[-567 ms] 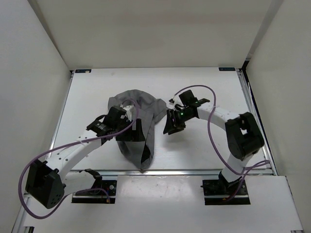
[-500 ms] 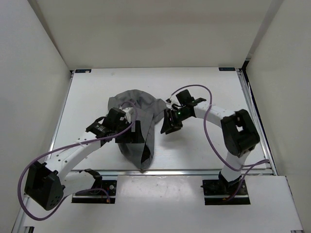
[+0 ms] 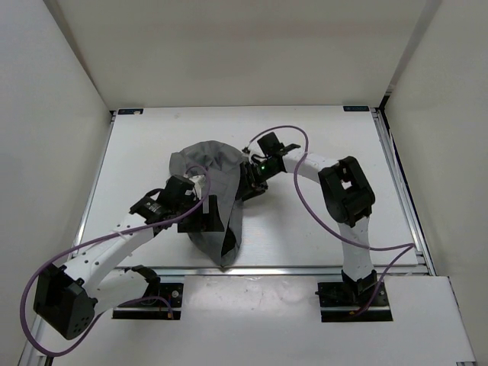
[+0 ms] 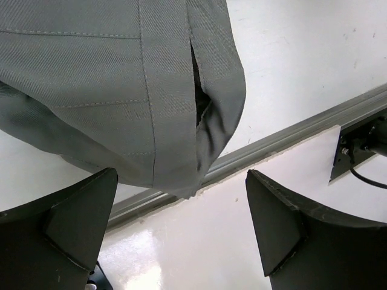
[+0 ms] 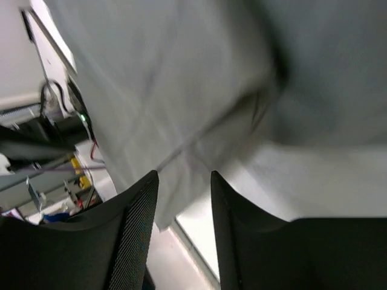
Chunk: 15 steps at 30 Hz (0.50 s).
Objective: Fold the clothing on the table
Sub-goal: Flatten the skirt out
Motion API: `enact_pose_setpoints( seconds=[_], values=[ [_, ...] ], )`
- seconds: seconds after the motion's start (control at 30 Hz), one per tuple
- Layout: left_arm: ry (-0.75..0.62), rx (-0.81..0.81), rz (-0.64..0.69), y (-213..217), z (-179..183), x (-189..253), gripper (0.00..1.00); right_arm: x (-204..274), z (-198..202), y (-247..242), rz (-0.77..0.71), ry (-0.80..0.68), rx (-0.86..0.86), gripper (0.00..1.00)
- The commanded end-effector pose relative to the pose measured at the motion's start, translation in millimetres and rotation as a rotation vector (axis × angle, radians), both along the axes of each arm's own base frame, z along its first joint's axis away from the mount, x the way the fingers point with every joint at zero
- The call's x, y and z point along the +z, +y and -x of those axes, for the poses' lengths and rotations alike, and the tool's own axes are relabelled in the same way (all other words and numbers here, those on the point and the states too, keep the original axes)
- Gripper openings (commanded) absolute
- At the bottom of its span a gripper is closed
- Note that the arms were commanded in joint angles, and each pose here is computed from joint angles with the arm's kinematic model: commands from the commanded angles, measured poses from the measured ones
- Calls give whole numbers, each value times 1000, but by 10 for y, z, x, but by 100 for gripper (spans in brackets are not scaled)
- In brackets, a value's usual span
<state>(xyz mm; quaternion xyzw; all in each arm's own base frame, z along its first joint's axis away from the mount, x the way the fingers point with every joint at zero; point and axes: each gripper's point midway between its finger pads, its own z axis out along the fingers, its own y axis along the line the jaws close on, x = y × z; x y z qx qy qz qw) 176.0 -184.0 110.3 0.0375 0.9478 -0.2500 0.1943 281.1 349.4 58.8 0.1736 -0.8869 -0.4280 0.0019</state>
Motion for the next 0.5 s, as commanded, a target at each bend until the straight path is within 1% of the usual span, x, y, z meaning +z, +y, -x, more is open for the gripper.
enact_pose_setpoints(
  seconds=[0.0, 0.07, 0.1, 0.13, 0.17, 0.2, 0.27, 0.3, 0.33, 0.4, 0.47],
  values=[
    [1, 11, 41, -36, 40, 67, 99, 24, -192, -23, -9, 26, -1, 43],
    [-12, 23, 45, -9, 13, 89, 99, -88, -96, 14, 9, 36, 19, 38],
    [-17, 23, 45, -2, 11, 108, 99, -98, -89, 40, 11, 26, 27, 37],
    [-17, 28, 39, 28, -17, 120, 99, -167, 30, 96, 21, 52, 57, 37],
    [-20, 22, 43, 27, -23, 141, 99, -234, 61, 91, 29, 74, 58, 37],
    [-21, 26, 34, 40, -35, 135, 99, -230, 36, 116, 28, 61, 64, 35],
    [-17, 16, 33, 26, -48, 124, 99, -303, 52, 149, 46, 61, 81, 18],
    [-15, 10, 25, 9, -37, 111, 99, -354, 49, 120, 68, 65, 78, 4],
    [-19, 10, 27, -10, -64, 115, 99, -368, 29, 103, 84, 61, 71, 0],
    [-11, 2, 33, -43, -42, 90, 99, -310, -21, 58, 83, 33, 61, 0],
    [-14, 1, 44, -75, -61, 102, 99, -245, -133, -92, 89, 3, 13, 0]
  ],
)
